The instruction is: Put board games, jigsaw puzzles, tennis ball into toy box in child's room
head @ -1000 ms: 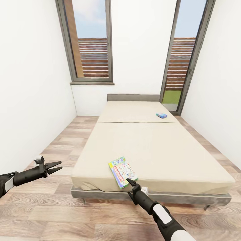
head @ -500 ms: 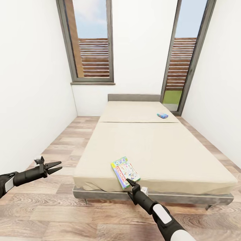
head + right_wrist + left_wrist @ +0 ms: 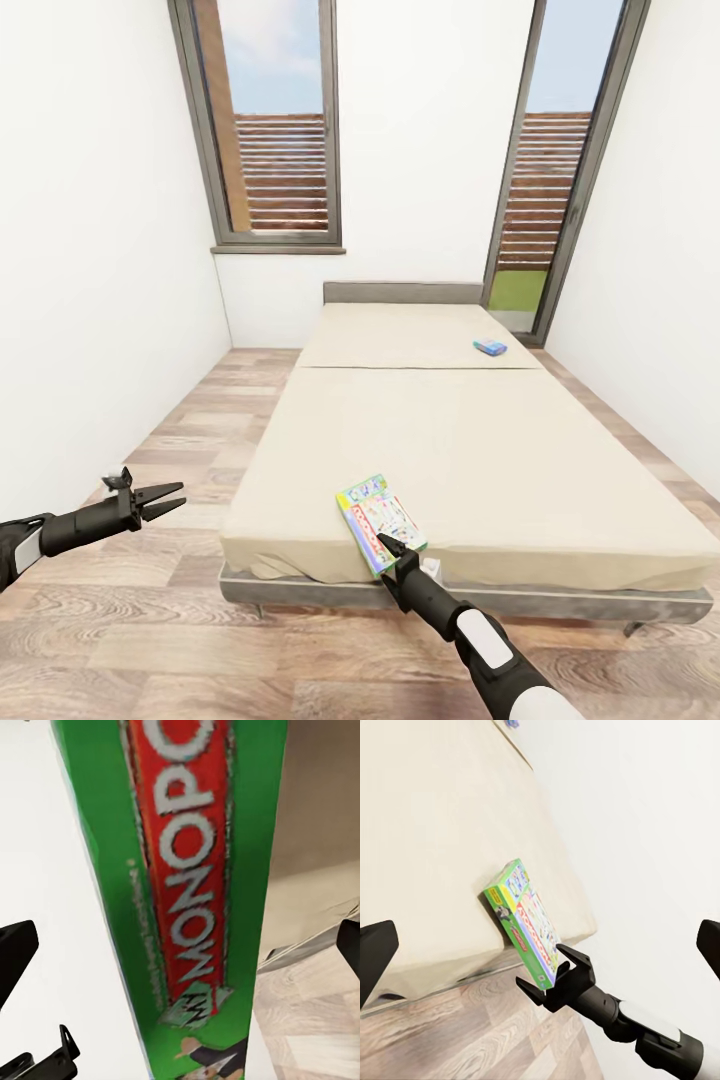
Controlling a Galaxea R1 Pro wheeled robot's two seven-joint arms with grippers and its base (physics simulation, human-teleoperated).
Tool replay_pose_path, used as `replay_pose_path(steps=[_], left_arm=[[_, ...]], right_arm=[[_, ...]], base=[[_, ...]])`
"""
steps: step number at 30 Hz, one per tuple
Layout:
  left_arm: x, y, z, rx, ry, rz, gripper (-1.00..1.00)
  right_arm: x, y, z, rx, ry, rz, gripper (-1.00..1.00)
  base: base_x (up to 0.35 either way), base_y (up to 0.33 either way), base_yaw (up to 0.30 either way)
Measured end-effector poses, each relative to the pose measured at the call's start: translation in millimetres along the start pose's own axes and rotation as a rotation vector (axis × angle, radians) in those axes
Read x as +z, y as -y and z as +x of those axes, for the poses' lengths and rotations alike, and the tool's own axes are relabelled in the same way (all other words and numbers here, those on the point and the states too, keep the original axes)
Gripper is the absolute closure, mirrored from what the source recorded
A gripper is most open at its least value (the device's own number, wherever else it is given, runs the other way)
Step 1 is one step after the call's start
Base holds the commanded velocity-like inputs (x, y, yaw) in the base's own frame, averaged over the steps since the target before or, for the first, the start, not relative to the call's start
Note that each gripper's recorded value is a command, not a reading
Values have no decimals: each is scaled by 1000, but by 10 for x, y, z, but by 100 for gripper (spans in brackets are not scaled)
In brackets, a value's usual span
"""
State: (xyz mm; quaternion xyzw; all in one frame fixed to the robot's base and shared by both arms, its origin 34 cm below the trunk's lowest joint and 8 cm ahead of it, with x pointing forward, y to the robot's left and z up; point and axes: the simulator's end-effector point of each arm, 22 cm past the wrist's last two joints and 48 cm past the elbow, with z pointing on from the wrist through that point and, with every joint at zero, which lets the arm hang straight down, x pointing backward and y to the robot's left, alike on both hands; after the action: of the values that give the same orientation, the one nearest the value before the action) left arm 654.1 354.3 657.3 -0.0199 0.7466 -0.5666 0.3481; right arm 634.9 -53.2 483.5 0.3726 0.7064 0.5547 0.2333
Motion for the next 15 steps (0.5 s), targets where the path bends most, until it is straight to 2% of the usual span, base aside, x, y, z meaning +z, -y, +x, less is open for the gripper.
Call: replay_pose_path(steps=[11, 12, 15], left_arm=[[0, 0, 0, 0, 0, 0, -100], [0, 0, 0, -1, 0, 0, -100], [-3, 1, -4, -4, 1, 0, -100]], right_arm=[[7, 1, 21, -4, -6, 2, -100], [7, 2, 23, -5, -7, 3, 100], [8, -3, 25, -4, -8, 1, 100]], base=[[3, 2, 0], [0, 0, 0], [0, 0, 0]])
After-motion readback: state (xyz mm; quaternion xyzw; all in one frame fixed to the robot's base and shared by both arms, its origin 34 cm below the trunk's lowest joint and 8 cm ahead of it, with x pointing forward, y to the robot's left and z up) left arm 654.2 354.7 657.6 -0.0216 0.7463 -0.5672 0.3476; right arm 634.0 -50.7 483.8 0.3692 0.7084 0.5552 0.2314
